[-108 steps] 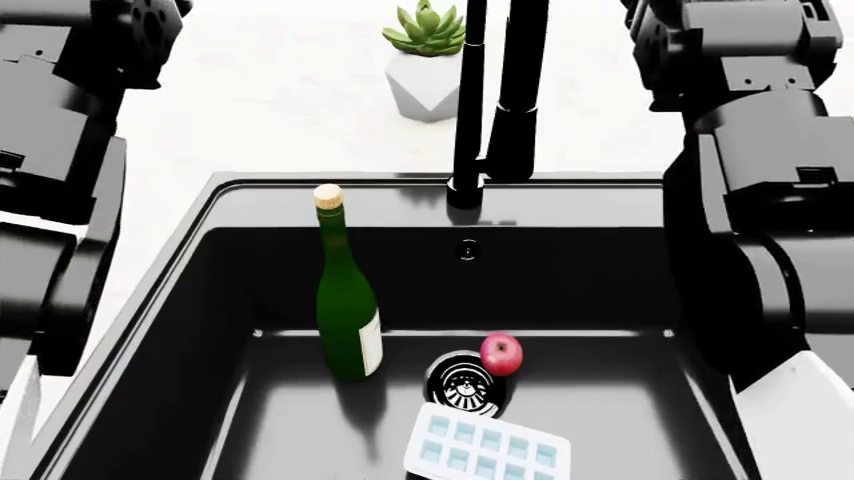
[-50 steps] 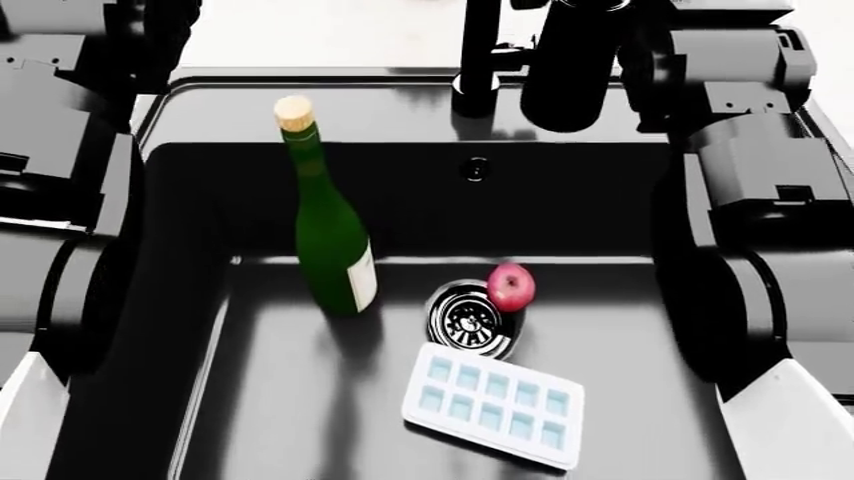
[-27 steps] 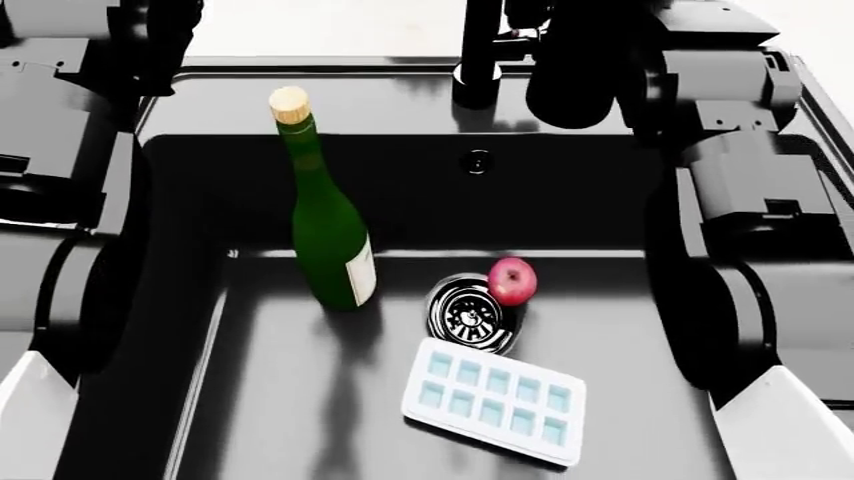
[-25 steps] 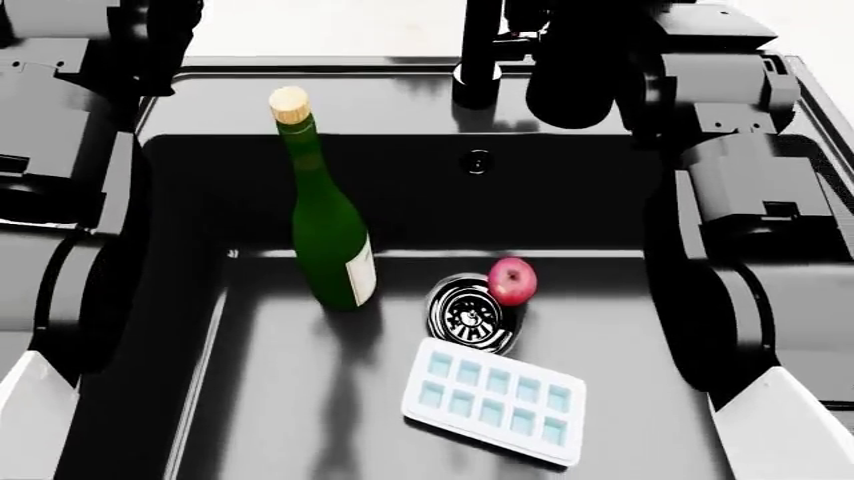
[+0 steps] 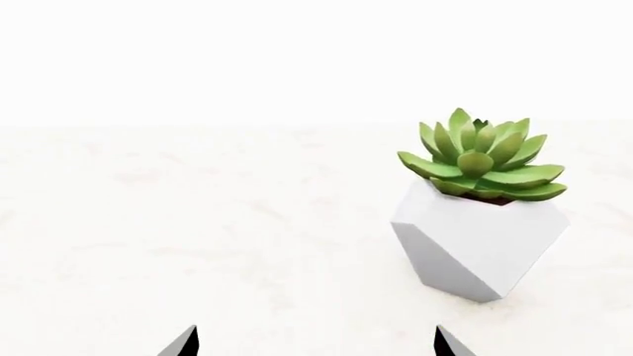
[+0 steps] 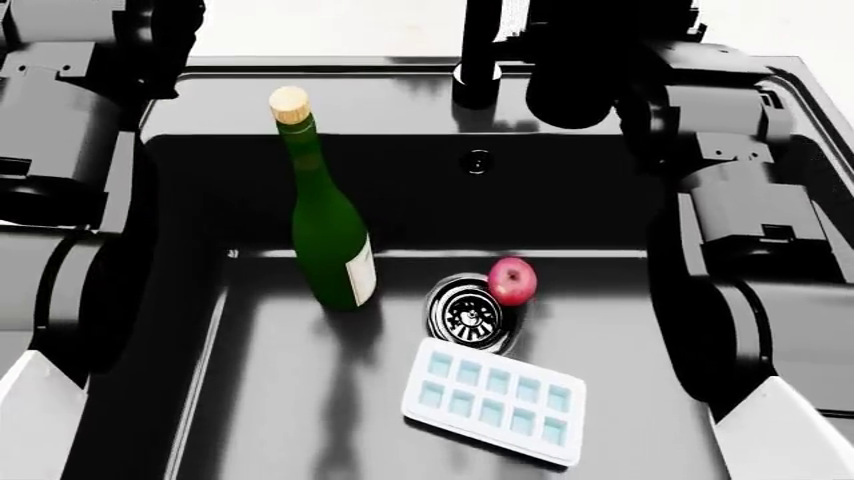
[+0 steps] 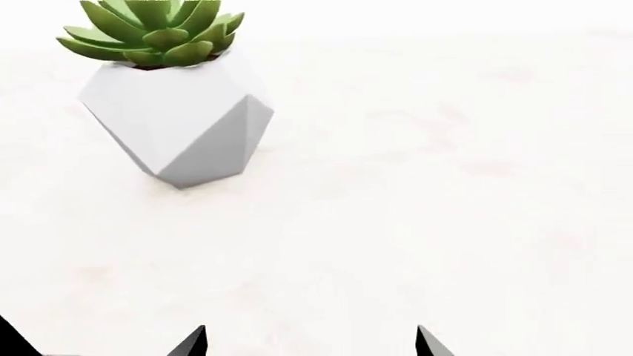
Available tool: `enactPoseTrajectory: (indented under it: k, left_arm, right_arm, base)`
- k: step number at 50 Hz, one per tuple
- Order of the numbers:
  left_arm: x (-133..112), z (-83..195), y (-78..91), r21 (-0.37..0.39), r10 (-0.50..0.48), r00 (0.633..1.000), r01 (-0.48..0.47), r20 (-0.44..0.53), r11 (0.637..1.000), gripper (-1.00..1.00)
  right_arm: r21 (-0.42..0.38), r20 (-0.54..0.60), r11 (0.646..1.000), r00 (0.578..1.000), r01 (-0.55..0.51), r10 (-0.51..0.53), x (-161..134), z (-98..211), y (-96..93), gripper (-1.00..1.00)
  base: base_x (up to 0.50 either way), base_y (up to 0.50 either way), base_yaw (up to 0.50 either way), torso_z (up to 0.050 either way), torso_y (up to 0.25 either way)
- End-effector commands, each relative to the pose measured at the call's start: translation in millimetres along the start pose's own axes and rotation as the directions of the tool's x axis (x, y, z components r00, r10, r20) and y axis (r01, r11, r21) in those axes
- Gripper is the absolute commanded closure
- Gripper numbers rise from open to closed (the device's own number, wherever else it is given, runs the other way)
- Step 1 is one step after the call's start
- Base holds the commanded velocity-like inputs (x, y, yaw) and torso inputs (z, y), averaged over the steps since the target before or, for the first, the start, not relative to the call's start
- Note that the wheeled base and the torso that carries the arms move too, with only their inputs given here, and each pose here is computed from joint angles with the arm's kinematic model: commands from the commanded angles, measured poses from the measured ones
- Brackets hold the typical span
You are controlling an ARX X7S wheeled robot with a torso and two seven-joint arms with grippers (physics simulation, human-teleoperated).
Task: Pick the ice cube tray and bottle and place them in the sink. Then turn on the water.
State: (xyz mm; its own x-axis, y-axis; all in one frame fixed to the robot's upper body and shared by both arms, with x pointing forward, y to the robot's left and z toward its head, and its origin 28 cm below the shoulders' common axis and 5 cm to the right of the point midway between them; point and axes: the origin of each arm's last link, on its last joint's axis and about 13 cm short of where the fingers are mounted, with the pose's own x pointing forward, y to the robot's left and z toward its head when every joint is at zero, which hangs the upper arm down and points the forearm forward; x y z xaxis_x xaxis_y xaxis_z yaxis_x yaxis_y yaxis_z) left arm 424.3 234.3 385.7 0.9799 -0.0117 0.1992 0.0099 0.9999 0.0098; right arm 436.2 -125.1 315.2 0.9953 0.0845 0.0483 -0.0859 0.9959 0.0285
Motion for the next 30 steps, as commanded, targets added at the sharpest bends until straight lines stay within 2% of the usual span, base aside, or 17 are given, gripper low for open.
enactPoseTrajectory:
  k: [1,19,30]
  left_arm:
    - [0,1,-0.5,0.002,-0.003,1.0,0.003,0.0,1.0,-1.0]
    - [0,-4,-0.9,0.006,-0.004,1.0,0.004,-0.004,1.0,-1.0]
    - [0,-1,0.6,0.006,-0.005,1.0,0.005,-0.002,1.0,-1.0]
  right_arm:
    - [0.017,-0.01,0.998,0.998,0.06,-0.059,-3,-4,-16.5,-1.0]
    - [0.032,-0.01,0.99,0.991,0.136,-0.135,-8,-4,-38.8,-1.0]
    - [0.004,-0.001,0.993,0.993,0.117,-0.117,-7,6,-34.6,-1.0]
  base:
    - [0.0,0.0,0.0,0.0,0.0]
    - [0.0,0.0,0.0,0.0,0.0]
    - [0.0,0.0,0.0,0.0,0.0]
